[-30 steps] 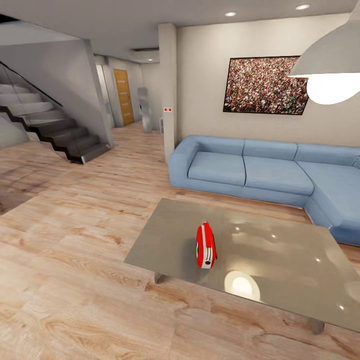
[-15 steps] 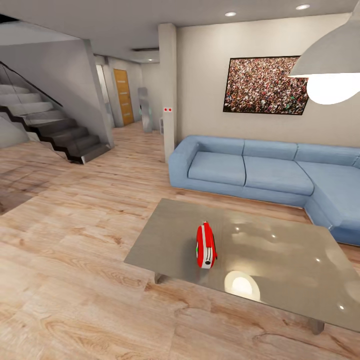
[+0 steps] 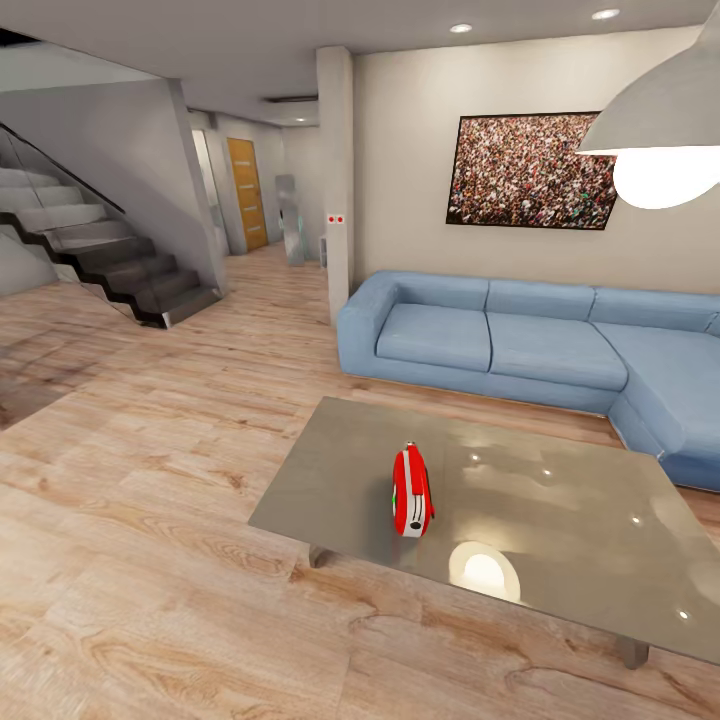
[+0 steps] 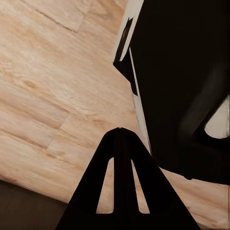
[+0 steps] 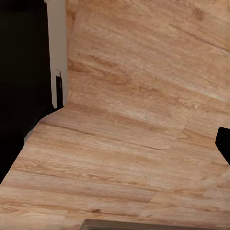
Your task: Turn on the radio receiver that's on the table in the living room.
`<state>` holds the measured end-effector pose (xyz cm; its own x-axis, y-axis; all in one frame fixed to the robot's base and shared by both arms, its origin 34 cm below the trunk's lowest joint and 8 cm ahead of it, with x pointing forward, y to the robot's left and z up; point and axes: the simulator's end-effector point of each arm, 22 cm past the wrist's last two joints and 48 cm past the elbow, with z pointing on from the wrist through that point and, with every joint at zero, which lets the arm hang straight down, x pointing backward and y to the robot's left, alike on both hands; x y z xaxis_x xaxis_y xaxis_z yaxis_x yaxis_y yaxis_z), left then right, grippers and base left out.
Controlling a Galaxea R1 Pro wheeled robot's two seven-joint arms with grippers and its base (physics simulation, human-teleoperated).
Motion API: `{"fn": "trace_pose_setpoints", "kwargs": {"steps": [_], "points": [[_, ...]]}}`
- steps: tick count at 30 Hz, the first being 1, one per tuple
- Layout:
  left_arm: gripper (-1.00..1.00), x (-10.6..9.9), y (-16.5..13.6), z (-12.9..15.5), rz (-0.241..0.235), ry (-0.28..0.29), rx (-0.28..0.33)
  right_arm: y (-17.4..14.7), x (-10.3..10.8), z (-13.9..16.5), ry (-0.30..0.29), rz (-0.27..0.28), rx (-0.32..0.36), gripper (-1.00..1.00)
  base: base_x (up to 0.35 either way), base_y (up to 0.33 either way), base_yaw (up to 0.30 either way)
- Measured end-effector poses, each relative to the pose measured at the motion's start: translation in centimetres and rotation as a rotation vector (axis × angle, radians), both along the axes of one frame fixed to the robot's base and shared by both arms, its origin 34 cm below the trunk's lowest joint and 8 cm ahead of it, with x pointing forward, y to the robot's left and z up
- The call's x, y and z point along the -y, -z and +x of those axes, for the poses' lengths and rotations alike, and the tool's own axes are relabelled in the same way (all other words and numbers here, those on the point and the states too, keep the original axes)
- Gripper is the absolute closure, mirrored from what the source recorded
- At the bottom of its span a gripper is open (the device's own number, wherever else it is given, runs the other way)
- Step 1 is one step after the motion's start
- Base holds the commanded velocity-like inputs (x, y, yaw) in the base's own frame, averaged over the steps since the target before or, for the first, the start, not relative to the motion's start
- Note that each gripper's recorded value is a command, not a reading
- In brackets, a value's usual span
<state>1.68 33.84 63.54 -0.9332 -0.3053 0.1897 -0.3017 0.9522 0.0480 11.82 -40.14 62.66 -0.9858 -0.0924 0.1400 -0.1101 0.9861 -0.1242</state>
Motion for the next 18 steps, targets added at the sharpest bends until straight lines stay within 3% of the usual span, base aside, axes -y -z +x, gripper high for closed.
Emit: {"fn": "trace_pose_setpoints", "kwargs": {"steps": [16, 18], "points": [[1.00, 0.7, 0.1, 0.0, -0.008, -0.005, 0.000, 0.5, -2.9, 0.0, 0.000, 0.037, 0.002, -1.00, 0.000, 0.000, 0.000], [1.00, 2.4, 0.2, -0.1, -0.030, -0.011, 0.000, 0.6, -3.5, 0.0, 0.001, 0.044, 0.002, -1.00, 0.000, 0.000, 0.000]]}}
